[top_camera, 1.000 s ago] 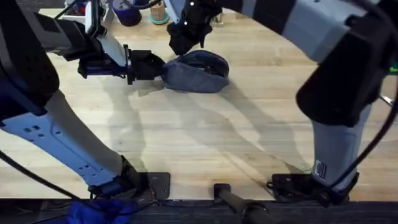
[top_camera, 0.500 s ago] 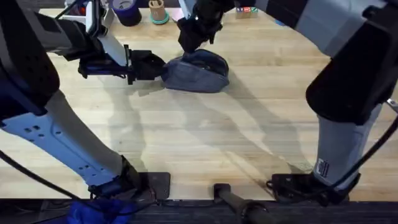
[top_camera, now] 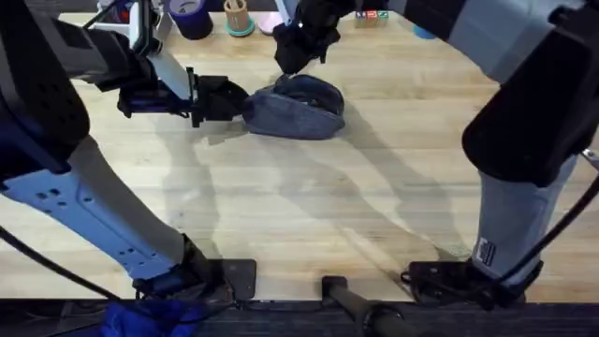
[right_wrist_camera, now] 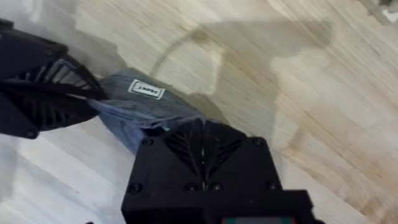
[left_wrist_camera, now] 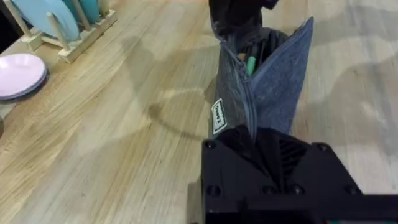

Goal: Unzip the bag, pick up the pens from the table one at a time and place them inside, then zip the bag closed.

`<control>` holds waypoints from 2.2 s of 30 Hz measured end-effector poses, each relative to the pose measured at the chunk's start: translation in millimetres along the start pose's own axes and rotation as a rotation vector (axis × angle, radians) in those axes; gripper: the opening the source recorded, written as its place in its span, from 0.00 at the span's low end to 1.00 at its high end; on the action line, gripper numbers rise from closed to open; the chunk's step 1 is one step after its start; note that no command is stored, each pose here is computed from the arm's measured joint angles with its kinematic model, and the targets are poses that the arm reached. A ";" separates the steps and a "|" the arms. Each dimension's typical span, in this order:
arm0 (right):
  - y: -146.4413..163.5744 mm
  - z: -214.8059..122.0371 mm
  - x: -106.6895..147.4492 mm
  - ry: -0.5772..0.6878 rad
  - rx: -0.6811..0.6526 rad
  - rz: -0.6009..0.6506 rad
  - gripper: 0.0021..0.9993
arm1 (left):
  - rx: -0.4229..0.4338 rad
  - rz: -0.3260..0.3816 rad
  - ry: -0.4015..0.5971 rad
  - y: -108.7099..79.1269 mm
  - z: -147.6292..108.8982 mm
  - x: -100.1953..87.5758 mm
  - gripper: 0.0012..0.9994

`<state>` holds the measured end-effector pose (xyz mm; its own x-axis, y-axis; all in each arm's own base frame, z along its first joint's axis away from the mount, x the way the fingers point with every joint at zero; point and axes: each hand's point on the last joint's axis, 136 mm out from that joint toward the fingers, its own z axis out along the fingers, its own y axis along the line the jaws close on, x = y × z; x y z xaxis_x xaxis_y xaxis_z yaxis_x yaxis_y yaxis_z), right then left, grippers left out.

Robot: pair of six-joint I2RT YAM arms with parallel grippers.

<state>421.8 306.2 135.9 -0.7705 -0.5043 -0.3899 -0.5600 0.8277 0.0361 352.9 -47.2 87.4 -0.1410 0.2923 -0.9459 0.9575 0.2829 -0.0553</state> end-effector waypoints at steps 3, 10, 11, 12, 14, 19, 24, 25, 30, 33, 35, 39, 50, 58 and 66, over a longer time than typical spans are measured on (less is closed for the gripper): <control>-9.2 -1.5 -1.0 -0.006 0.028 0.009 0.03 | 0.000 -0.002 0.003 -0.2 -0.2 0.5 0.04; -35.9 -10.8 2.0 -0.058 0.085 0.051 0.03 | -0.001 -0.009 0.005 -0.5 -1.2 1.2 0.04; -39.4 -13.7 3.0 -0.070 0.091 0.058 0.03 | 0.000 -0.009 0.005 -0.5 -1.2 1.3 0.04; -42.3 -16.2 3.9 -0.080 0.095 0.063 0.03 | 0.000 -0.009 0.006 -0.6 -1.2 1.4 0.04; -48.3 -24.8 5.5 -0.104 0.103 0.076 0.03 | 0.000 -0.009 0.007 -0.6 -1.2 1.5 0.04; -59.0 -47.3 1.9 -0.160 0.117 0.096 0.03 | 0.000 -0.013 0.007 -0.6 -1.2 1.5 0.04; -60.2 -50.0 1.6 -0.166 0.119 0.098 0.03 | 0.000 -0.023 0.007 -0.6 -1.2 1.5 0.04; -60.2 -50.0 1.6 -0.167 0.119 0.098 0.03 | 0.000 -0.024 0.007 -0.6 -1.2 1.5 0.04; -60.2 -49.8 1.8 -0.166 0.119 0.099 0.03 | 0.000 -0.024 0.007 -0.6 -1.2 1.5 0.04; -60.4 -49.8 1.6 -0.167 0.120 0.099 0.03 | 0.000 -0.024 0.007 -0.6 -1.2 1.5 0.04; -60.5 -49.8 1.6 -0.167 0.120 0.105 0.12 | 0.000 -0.024 0.007 -0.6 -1.2 1.5 0.04; -60.5 -49.1 5.1 -0.153 0.120 0.107 0.56 | 0.000 -0.024 0.007 -0.6 -1.2 1.5 0.04; -60.3 -53.0 48.0 0.028 0.139 0.118 1.00 | 0.000 -0.027 0.007 -0.6 -1.2 1.5 0.04; -41.4 -74.2 40.4 0.021 0.131 0.090 1.00 | 0.000 -0.030 0.007 -0.6 -1.2 1.5 0.04; 3.9 -92.6 29.4 -0.017 0.115 -0.008 1.00 | 0.000 -0.030 0.007 -0.6 -1.2 1.5 0.04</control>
<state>368.8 271.9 209.8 -0.7602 -0.5076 -0.4055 -0.5266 0.8470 -0.0729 351.9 -45.8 86.4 -0.1716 0.2899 -0.9415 0.9528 0.2920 -0.0838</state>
